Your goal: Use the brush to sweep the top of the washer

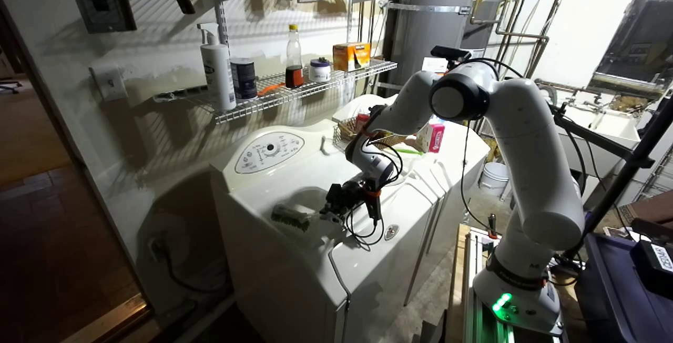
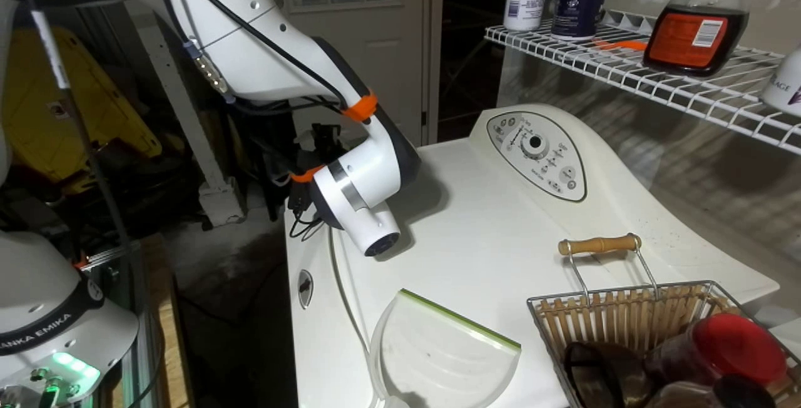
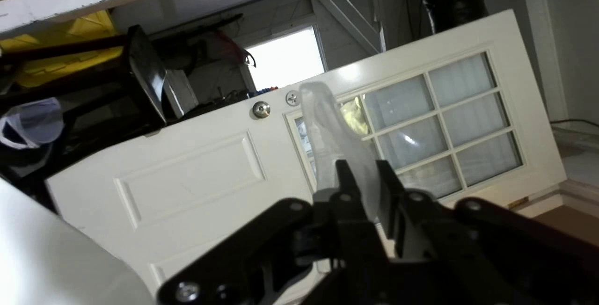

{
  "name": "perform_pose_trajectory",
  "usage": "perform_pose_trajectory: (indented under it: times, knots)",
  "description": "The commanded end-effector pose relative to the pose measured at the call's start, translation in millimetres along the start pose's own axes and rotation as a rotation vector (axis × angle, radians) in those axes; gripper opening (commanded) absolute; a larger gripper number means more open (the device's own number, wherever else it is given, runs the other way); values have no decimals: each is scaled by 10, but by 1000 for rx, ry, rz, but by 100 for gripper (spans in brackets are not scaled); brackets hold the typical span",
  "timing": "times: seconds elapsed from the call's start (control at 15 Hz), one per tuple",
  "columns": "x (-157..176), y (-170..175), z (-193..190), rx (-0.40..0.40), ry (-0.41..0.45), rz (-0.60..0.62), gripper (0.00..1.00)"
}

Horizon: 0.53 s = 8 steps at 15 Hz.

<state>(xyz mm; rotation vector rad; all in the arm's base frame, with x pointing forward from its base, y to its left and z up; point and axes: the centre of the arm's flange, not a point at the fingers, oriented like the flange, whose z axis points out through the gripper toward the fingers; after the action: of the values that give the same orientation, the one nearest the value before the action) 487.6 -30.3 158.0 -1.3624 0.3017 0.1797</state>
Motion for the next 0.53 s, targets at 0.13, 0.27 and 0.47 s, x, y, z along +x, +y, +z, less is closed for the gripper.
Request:
perform_pose_trajectory:
  times: [0.13, 0.27, 0.47]
  knots:
    - [24, 99, -23, 5, 21, 45, 15]
    - [70, 181, -48, -25, 44, 41, 4]
    - [163, 287, -167, -45, 105, 43, 4]
